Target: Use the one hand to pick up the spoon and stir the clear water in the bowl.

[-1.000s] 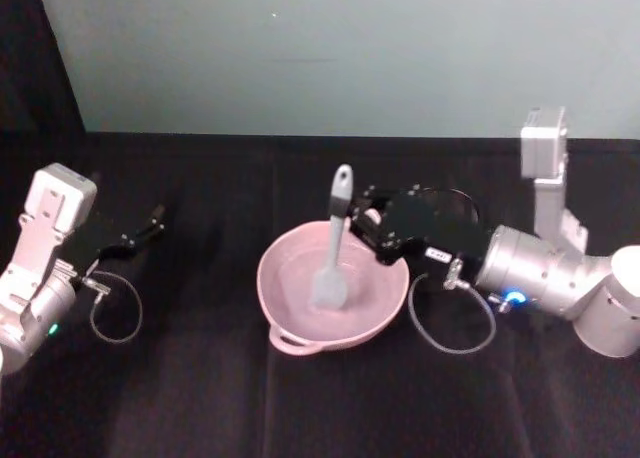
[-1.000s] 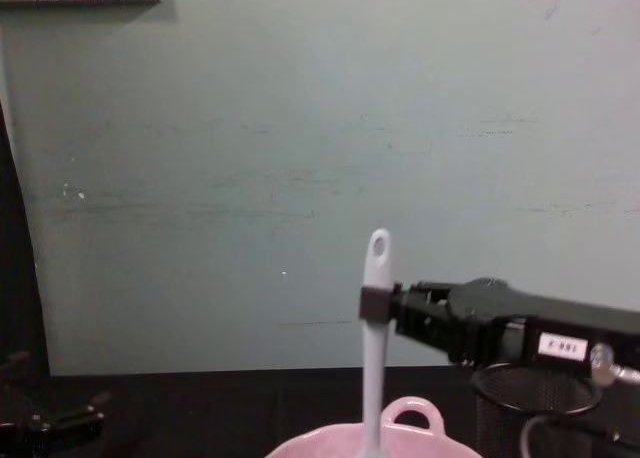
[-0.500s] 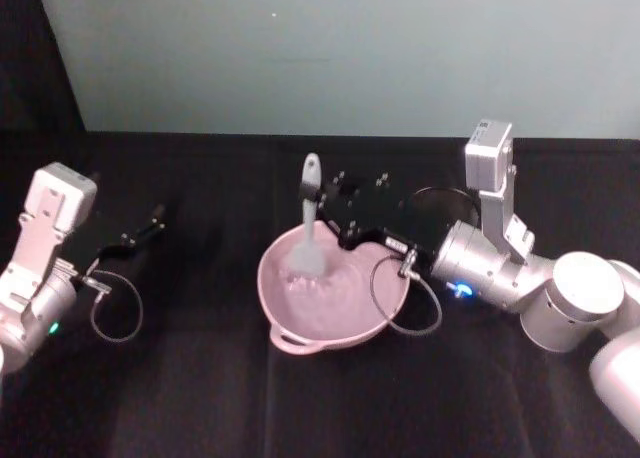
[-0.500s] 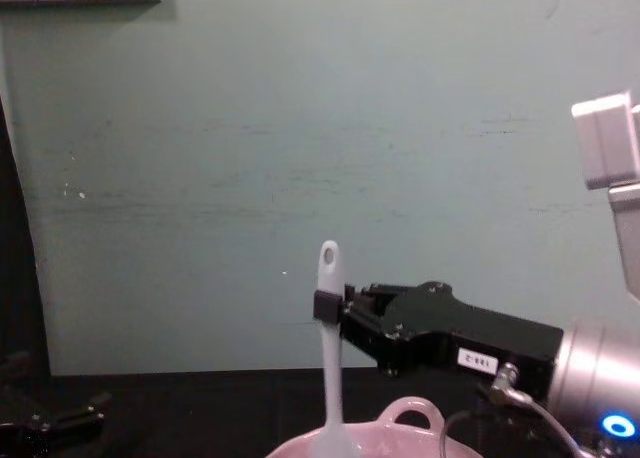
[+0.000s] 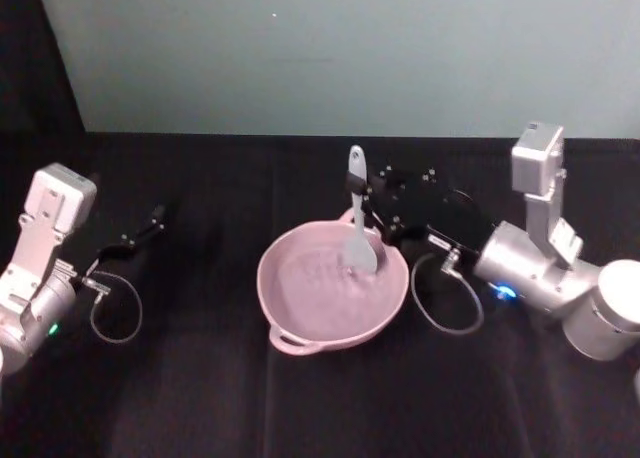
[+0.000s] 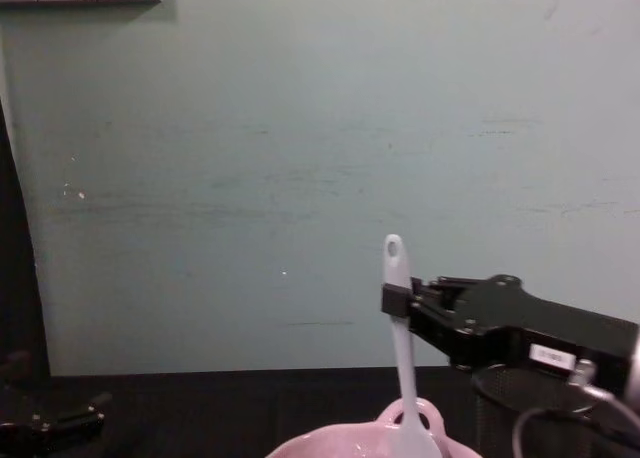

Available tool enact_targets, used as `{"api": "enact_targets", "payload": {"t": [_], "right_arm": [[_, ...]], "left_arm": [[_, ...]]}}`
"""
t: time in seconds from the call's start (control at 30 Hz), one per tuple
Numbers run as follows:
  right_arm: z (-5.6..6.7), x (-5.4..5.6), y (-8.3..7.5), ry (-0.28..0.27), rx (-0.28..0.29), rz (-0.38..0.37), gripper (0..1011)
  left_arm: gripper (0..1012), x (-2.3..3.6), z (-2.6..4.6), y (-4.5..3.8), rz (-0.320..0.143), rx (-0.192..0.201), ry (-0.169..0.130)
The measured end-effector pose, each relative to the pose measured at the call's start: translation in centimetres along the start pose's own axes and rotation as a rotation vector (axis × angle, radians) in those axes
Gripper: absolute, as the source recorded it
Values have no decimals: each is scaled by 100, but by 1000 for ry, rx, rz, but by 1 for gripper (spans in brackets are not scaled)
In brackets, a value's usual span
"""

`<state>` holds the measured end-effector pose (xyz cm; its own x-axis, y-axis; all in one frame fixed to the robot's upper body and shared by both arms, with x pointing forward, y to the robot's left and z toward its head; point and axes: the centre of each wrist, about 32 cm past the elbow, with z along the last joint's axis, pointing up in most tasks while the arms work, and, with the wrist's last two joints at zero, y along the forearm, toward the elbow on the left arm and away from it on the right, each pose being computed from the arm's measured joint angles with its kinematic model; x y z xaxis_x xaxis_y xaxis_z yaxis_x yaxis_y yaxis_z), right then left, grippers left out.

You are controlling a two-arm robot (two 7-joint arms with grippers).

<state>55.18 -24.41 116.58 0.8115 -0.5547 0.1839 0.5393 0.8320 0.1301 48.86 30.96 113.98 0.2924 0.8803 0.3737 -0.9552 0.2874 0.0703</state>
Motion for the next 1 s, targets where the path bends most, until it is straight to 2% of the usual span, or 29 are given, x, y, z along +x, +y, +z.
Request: {"api": "enact_targets", "payload": {"t": [0.1,0.23,0.37,0.5,0.6,0.73,0.83,1.0], "right_arm": [[38,-40,-86,31,-2,19,121],[67,-144,-179,121,-10,63,121],[59,-227,-171,180,-6,94,121],[54,-335,-72,229,18,131,121],[42,-374,65,233,44,141,121],[-10,-373,179,222,56,131,121],[-99,-338,327,189,63,86,121],[-217,-236,447,131,64,-14,121]], "left_arm": [[1011,0,0,0,0,0,0],[1011,0,0,0,0,0,0],[1011,0,0,0,0,0,0],[1011,0,0,0,0,0,0],[1011,0,0,0,0,0,0],[1011,0,0,0,0,0,0],[1011,0,0,0,0,0,0],[1011,0,0,0,0,0,0]]}}
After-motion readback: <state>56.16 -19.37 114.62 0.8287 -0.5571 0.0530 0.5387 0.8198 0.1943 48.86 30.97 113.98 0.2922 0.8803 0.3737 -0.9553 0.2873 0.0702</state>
